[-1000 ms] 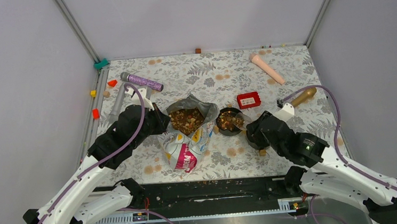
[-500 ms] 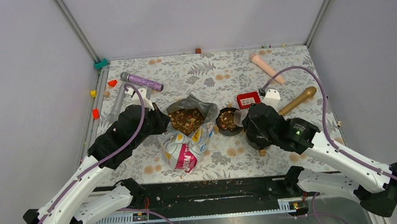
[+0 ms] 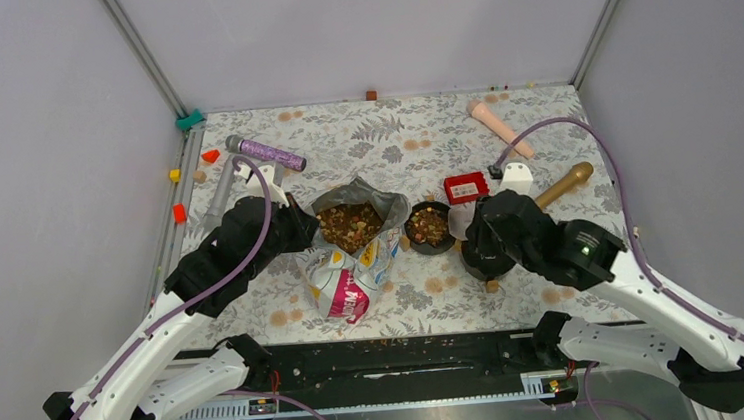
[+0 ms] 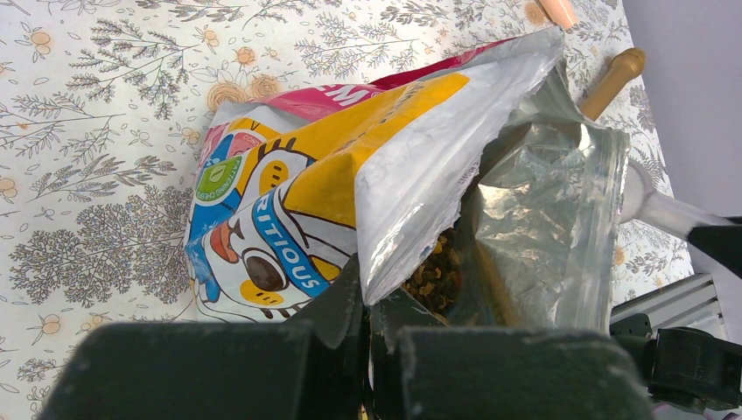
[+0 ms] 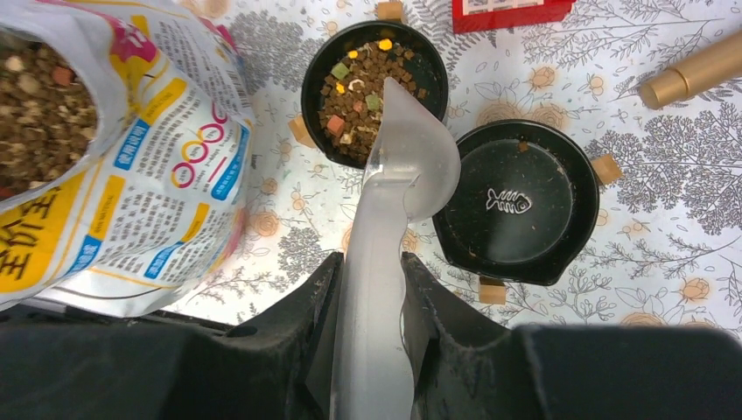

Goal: Serve the pet food
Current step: Pour the pet food into the pet food bowl, then collect the pet food from the pet food bag.

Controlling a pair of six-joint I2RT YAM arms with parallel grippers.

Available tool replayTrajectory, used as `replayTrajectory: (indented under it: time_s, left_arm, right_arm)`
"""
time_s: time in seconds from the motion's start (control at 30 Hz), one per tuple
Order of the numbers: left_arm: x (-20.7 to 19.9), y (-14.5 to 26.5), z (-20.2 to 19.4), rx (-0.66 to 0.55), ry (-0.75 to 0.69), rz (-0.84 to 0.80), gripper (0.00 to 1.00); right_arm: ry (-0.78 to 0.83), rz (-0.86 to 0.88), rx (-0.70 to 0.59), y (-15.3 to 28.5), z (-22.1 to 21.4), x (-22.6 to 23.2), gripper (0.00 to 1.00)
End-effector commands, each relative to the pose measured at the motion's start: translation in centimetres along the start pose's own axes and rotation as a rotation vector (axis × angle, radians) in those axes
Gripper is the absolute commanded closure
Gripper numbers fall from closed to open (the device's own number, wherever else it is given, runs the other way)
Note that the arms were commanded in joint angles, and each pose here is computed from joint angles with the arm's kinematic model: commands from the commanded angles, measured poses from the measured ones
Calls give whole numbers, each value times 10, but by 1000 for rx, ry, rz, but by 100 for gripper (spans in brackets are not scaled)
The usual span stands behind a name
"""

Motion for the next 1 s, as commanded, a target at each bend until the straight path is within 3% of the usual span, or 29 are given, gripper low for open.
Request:
replayTrajectory:
  time_s: [0.0, 0.27, 0.5, 0.73, 0.97]
  left_arm:
    - [-12, 2, 19, -85, 23, -64, 100]
    - [-12, 5, 20, -93, 11, -76, 100]
    - [-13, 10, 23, -115, -1, -96, 100]
    - [-14, 10, 22, -111, -3, -109, 100]
    - [-13, 11, 23, -118, -5, -106, 100]
  right_arm:
    - [-66, 81, -68, 31, 16, -4, 100]
    - [-240, 482, -219, 107, 54, 11, 100]
    - [-161, 820, -69, 141, 62, 55, 100]
    - [9, 613, 193, 94, 61, 95, 100]
    - [309, 137, 259, 30, 63, 109, 100]
Point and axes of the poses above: each gripper's point midway between its finger pads, its own y axis back along the fingers, its own x axis along the line the jaws close on, z = x × y, the point moved 7 cm from there along y, back along the fingers, and after that the axes turned 5 degrees about -y, right-handed, at the moved point
